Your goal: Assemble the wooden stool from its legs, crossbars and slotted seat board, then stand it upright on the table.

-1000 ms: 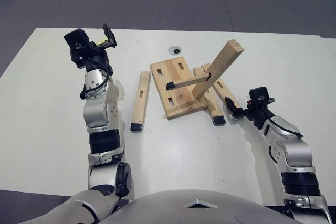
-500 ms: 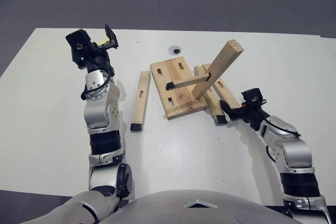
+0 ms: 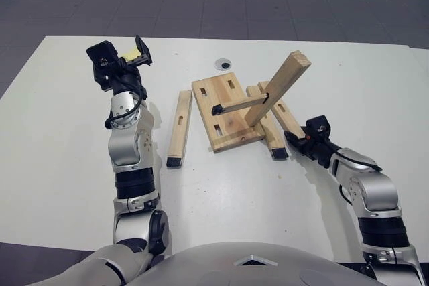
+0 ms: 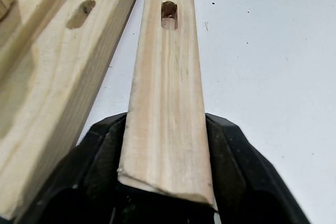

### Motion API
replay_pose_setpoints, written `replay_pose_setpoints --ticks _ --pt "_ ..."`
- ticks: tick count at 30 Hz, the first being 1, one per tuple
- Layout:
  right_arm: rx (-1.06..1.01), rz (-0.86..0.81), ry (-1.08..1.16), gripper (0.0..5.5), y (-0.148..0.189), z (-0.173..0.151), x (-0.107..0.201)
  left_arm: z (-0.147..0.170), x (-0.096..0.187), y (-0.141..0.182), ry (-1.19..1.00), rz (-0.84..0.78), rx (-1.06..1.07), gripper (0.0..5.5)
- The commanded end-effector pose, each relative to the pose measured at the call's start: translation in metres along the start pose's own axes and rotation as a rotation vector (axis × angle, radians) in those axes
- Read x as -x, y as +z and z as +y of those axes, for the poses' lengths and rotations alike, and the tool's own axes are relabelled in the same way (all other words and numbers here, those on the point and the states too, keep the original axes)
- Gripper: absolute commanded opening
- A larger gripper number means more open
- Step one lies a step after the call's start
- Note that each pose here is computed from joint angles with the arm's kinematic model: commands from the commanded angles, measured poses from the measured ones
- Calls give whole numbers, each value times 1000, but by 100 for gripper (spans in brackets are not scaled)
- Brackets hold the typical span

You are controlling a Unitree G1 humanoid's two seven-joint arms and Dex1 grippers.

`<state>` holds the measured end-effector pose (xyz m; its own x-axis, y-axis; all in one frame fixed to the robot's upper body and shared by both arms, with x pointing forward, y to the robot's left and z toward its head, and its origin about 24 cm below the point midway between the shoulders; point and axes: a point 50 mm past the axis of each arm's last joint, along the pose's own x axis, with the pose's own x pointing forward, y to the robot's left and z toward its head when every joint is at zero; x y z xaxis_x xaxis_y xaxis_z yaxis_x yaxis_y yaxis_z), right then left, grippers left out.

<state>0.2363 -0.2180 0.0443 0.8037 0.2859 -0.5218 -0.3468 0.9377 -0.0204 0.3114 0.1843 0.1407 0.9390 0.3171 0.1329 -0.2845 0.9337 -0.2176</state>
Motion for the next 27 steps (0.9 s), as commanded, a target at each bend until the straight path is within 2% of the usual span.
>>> replay_pose_setpoints --ticks 1,5,8,13,15,16,18,19,21,24,27 --pt "-10 64 8 208 -14 1 0 -3 0 -10 -13 71 -25 540" --pt "-51 -27 8 208 -3 -3 1 -4 -1 -17 -23 117 -39 540" --pt "-80 -170 -28 208 17 -13 5 -3 -2 -18 -34 131 -41 540" --pt "22 -546 -116 208 84 -48 41 10 -14 -7 -40 113 -15 540" --pt "78 -682 -126 208 114 -51 54 14 -21 5 -80 90 49 540" --pt "110 -757 -129 208 129 -48 61 10 -24 13 -141 92 144 540" --pt "163 -888 -129 208 154 -41 76 -12 -24 37 -374 127 494 540" --pt "190 -946 -121 208 165 -37 84 -25 -19 57 -526 107 659 540" --pt "273 -1060 -77 208 188 -23 99 -45 -6 98 -790 52 851 540" --pt "361 -1127 -9 208 204 -4 108 -66 4 119 -957 77 920 540" --pt "417 -1132 99 208 208 19 101 -93 22 132 -1116 145 949 540"
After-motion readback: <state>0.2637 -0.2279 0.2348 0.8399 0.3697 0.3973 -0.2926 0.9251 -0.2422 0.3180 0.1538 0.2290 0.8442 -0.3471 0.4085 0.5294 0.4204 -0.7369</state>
